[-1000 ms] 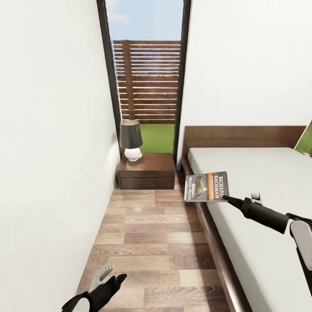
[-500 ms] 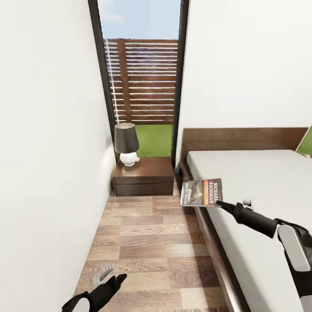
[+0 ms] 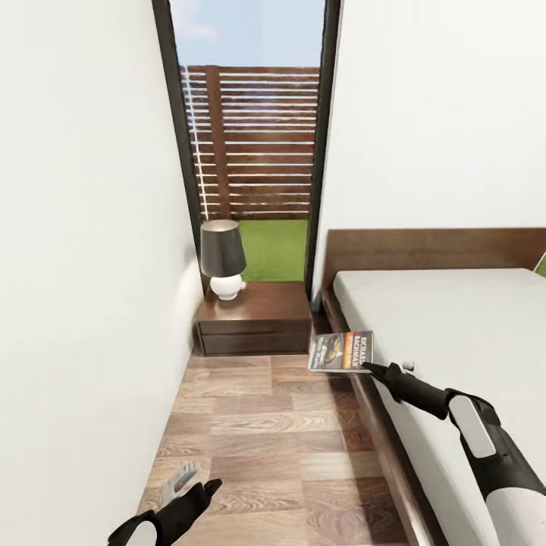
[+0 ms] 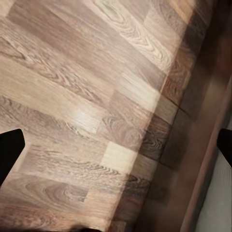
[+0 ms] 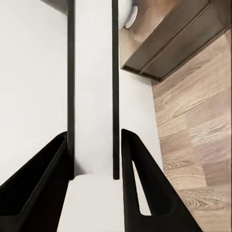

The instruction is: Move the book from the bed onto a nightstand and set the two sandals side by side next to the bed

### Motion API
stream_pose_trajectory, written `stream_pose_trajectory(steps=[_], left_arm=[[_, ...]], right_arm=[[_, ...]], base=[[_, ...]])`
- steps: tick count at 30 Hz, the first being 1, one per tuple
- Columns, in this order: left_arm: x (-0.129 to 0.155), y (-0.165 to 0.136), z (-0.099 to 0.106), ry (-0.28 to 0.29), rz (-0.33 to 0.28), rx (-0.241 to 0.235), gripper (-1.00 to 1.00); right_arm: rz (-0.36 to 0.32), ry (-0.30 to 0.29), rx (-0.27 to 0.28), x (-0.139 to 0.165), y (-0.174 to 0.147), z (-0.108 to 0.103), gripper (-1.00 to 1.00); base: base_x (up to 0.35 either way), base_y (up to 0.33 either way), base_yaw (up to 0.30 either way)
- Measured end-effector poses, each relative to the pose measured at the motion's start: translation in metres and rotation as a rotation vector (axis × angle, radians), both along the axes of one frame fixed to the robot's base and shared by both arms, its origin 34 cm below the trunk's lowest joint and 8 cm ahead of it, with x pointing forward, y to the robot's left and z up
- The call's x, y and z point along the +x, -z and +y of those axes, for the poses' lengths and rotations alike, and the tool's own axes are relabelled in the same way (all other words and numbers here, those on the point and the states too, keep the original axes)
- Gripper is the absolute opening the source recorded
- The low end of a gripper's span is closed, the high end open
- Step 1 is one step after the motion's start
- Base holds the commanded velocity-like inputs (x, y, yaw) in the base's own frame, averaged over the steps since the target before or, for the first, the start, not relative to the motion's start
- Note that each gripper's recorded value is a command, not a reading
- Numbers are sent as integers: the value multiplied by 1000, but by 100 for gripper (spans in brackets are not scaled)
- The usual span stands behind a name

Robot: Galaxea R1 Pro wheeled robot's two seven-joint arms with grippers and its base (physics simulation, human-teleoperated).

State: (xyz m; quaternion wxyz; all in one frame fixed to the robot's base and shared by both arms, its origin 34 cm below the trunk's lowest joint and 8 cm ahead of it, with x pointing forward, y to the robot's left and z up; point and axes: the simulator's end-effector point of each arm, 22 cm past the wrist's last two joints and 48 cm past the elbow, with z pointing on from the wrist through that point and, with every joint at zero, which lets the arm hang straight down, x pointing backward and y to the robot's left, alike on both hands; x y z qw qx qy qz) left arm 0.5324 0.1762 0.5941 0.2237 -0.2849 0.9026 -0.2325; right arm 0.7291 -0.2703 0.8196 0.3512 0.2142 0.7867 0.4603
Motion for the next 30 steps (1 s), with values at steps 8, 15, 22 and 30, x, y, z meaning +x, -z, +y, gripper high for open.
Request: stream_pose_trajectory(steps=[8, 15, 22, 30], left_arm=[[-2, 2, 0, -1, 9, -2, 100], [-3, 3, 0, -1, 11, -3, 100], [-3, 3, 0, -2, 11, -3, 100], [-3, 3, 0, -1, 11, -3, 100]], right_arm=[[62, 52, 52, 14, 28, 3, -100], [56, 47, 79, 16, 29, 8, -100], [48, -103, 147, 13, 25, 55, -100], [104, -132, 167, 20, 30, 62, -100]], base=[[327, 93, 0], [327, 93, 0], [327, 93, 0], [327, 86, 0]])
